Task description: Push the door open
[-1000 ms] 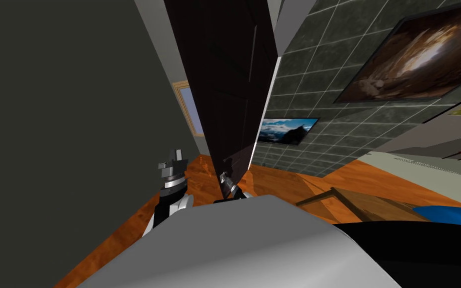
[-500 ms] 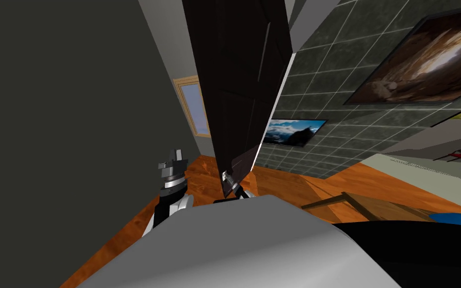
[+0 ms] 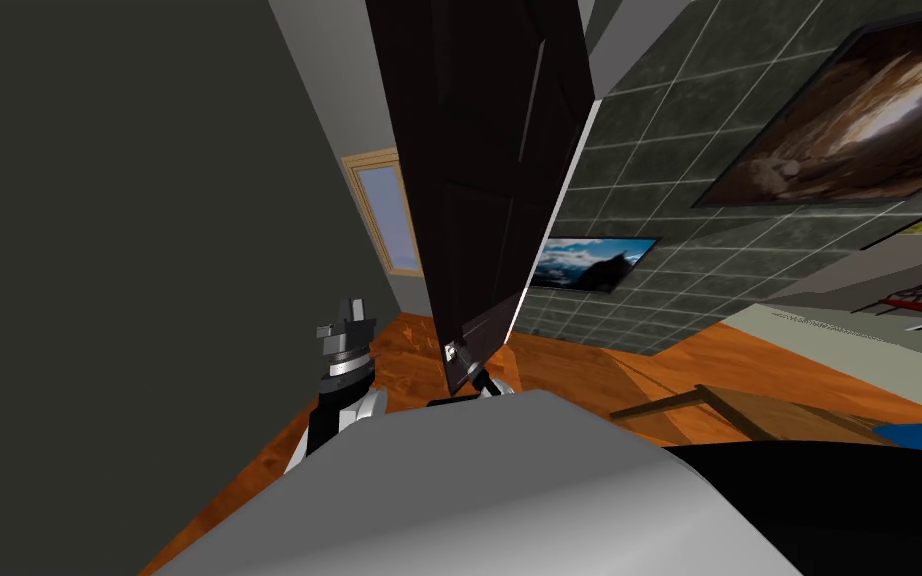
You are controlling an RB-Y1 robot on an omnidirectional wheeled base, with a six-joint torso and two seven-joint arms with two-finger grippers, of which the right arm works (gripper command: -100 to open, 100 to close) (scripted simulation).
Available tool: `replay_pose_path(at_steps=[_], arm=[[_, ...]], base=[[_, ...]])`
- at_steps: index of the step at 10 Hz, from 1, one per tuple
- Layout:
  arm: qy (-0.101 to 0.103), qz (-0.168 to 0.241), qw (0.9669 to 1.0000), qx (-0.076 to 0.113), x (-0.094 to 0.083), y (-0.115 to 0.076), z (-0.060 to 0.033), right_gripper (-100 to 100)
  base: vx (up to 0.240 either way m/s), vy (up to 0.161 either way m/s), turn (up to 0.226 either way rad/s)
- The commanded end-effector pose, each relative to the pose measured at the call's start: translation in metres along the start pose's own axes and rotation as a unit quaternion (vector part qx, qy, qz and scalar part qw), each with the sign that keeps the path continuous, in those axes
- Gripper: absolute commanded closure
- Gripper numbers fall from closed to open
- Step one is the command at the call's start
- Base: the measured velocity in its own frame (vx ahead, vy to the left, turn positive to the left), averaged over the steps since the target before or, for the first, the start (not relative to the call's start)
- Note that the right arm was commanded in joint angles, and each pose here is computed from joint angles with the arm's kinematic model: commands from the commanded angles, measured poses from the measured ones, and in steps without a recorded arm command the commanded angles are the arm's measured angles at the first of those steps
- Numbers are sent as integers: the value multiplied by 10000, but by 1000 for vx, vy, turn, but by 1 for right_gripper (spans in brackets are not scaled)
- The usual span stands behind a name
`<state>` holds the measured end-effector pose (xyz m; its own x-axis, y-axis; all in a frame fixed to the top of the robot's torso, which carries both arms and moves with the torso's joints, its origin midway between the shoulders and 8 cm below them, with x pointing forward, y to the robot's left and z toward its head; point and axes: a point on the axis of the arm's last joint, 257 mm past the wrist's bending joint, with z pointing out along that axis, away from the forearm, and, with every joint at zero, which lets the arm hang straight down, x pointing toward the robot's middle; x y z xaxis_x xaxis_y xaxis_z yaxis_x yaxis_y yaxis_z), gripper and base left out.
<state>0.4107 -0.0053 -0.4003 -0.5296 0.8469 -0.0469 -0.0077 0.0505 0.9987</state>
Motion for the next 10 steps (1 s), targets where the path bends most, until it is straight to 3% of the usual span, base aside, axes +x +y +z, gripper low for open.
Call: replay_pose_path(at_steps=[1, 2, 9, 10], arm=[[-212, -25, 9998, 7, -209, -10, -14, 100], [-93, 6, 10000, 2, -108, -15, 2, -100], [-8, 235, 9997, -101, 96, 94, 90, -100], [-17, 202, 9998, -77, 62, 70, 79, -100]], base=[[135, 147, -97], [-79, 8, -73], [-211, -85, -21], [-100, -36, -2]])
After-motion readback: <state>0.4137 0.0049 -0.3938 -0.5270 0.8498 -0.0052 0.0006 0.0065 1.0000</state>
